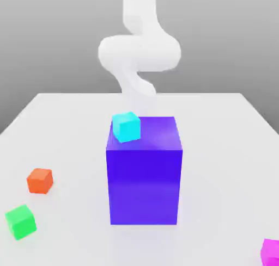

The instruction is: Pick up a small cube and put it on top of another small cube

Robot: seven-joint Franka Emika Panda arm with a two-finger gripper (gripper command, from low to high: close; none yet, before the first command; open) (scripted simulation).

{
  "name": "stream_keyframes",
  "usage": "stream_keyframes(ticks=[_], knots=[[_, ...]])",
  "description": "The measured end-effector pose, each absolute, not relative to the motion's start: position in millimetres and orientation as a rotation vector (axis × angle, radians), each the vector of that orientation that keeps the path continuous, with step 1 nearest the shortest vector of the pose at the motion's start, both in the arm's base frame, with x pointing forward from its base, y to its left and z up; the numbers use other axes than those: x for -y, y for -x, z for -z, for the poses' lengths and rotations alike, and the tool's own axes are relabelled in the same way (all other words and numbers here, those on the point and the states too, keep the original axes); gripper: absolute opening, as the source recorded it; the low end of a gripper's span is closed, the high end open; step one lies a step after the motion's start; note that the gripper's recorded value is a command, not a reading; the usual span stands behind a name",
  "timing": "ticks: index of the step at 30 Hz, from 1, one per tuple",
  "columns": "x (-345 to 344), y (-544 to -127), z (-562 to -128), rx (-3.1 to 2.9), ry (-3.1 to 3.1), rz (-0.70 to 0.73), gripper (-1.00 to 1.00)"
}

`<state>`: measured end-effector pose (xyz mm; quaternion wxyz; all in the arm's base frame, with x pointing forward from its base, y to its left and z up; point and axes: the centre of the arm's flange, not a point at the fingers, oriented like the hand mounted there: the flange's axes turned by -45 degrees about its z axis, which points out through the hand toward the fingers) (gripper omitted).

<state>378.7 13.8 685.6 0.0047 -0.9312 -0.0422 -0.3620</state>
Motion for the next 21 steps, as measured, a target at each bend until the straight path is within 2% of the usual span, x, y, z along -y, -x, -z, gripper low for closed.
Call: stream_keyframes(ticks=[5,11,16,21], knots=[[-51,-438,-626,0.450,2.943,0.953,0.00],[-105,-488,-543,0.821,2.921,0.741,0.00],[-155,-514,-465,1.125,2.859,0.563,0.00],[-211,-519,-380,1.438,2.747,0.383,0.00]])
